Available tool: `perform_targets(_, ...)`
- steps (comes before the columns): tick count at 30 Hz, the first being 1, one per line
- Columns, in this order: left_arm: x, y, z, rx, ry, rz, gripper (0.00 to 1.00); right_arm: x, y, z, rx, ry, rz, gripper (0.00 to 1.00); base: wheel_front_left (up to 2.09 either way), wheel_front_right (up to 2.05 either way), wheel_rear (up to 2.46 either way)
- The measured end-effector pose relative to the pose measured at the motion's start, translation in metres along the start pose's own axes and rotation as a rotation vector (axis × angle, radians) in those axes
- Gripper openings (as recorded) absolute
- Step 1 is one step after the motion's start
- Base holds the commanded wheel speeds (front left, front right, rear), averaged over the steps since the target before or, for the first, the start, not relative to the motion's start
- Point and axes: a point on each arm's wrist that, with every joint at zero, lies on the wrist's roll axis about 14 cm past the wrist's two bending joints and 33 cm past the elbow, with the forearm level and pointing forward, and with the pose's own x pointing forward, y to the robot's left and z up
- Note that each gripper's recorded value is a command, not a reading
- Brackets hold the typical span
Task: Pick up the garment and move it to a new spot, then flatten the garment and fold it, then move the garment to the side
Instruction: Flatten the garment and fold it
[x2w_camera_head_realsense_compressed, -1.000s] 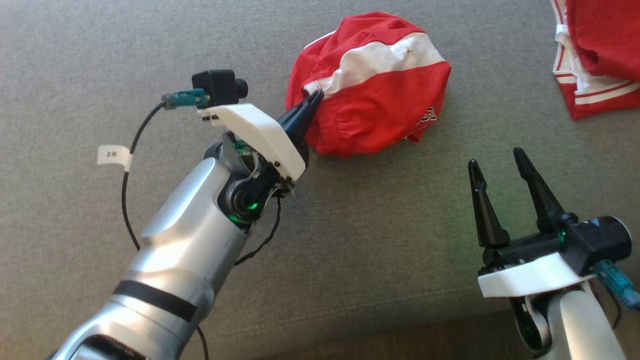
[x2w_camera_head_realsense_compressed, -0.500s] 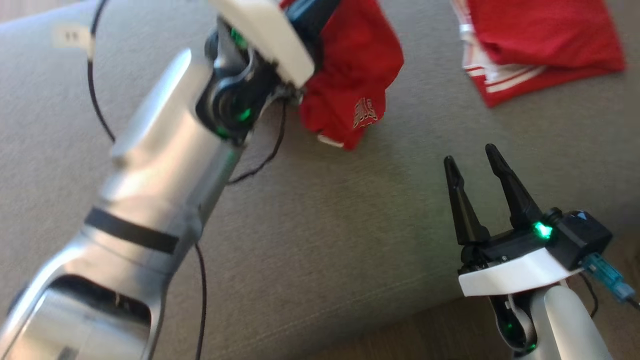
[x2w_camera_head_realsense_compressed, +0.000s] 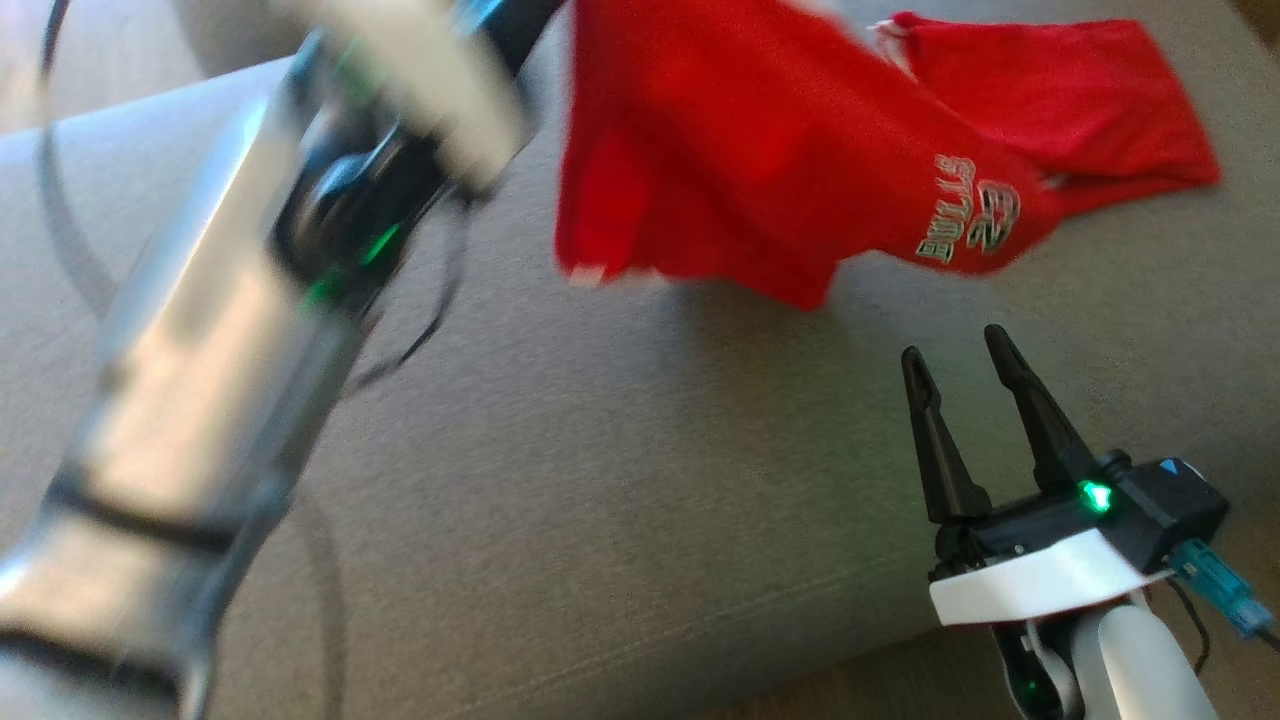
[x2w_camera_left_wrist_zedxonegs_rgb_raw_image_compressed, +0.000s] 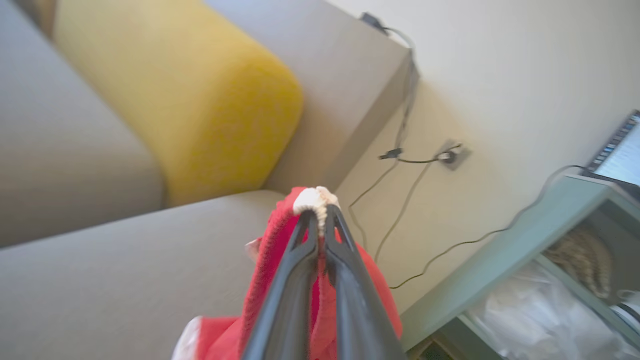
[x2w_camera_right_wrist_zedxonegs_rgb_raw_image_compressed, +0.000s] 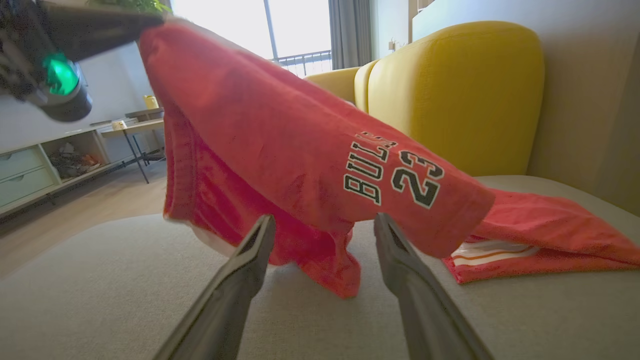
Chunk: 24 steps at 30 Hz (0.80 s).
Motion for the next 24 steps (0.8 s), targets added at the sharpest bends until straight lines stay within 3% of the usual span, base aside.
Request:
perform_targets(2, -0.039, 0.052, -0.032, -0.071, 0.049, 0.134, 0.0, 0.005, 0.007, -0.004, -0.004, 0.008, 0.023, 1.0, 0.0, 0.0, 0.0)
perform_targets(3, -0.039, 0.052, -0.032, -0.071, 0.049, 0.134, 0.0, 0.005, 0.007, -0.004, -0.004, 0.008, 0.023, 1.0, 0.0, 0.0, 0.0)
perform_targets(5, -0.083, 0.089, -0.07, -0.155, 0.099, 0.248, 0.0, 0.01, 0.014, -0.008, -0.01, 0.017, 0.047, 1.0, 0.0, 0.0, 0.0)
perform_targets(10, -0.167, 0.106, -0.139, -0.328, 0.162, 0.363, 0.0, 0.022, 0.036, -0.026, -0.016, 0.057, 0.121, 1.0, 0.0, 0.0, 0.0)
perform_targets(15, -0.215, 0.124, -0.145, -0.317, 0.093, 0.481, 0.0, 0.033, 0.057, -0.059, 0.008, 0.142, 0.184, 1.0, 0.0, 0.0, 0.0)
perform_targets(18, -0.232, 0.135, -0.142, -0.248, 0.062, 0.529, 0.0, 0.046, 0.07, -0.079, 0.014, 0.191, 0.224, 1.0, 0.0, 0.0, 0.0)
perform_targets(24, -0.255, 0.155, -0.153, -0.216, 0.048, 0.623, 0.0, 0.088, 0.095, -0.106, 0.016, 0.271, 0.301, 1.0, 0.0, 0.0, 0.0)
